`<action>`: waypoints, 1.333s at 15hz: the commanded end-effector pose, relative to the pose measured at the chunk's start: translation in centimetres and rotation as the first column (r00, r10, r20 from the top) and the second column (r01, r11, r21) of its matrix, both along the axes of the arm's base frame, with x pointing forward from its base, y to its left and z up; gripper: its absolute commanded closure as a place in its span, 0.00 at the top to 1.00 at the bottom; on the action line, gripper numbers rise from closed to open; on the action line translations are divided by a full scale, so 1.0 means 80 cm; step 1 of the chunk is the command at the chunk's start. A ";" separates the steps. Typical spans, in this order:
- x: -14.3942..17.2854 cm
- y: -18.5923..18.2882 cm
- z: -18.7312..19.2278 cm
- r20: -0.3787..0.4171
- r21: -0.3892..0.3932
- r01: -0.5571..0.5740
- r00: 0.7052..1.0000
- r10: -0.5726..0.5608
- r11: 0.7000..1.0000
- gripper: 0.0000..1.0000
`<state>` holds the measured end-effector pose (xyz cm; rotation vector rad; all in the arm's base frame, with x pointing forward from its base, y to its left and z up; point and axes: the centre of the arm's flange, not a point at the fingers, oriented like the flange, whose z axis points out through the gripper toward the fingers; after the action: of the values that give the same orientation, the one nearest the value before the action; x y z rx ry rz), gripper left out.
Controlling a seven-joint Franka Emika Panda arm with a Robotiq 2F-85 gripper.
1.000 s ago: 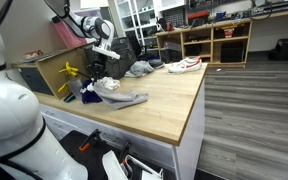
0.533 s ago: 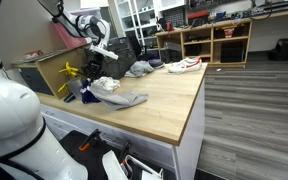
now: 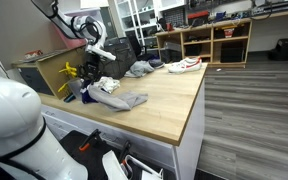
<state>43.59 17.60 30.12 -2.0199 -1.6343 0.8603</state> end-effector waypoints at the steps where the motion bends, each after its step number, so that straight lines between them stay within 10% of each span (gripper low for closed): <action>1: -0.003 -0.014 0.012 -0.002 -0.014 0.014 1.000 -0.014 1.000 0.74; 5: 0.017 -0.035 0.015 0.006 -0.013 0.084 0.996 -0.084 0.996 0.99; 11: 0.096 -0.088 0.013 0.125 -0.039 0.350 0.931 -0.343 0.936 1.00; 20: 0.177 -0.166 -0.042 0.283 -0.128 0.735 0.670 -0.686 0.665 1.00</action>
<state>56.04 4.54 27.56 -2.6051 -0.8531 0.5802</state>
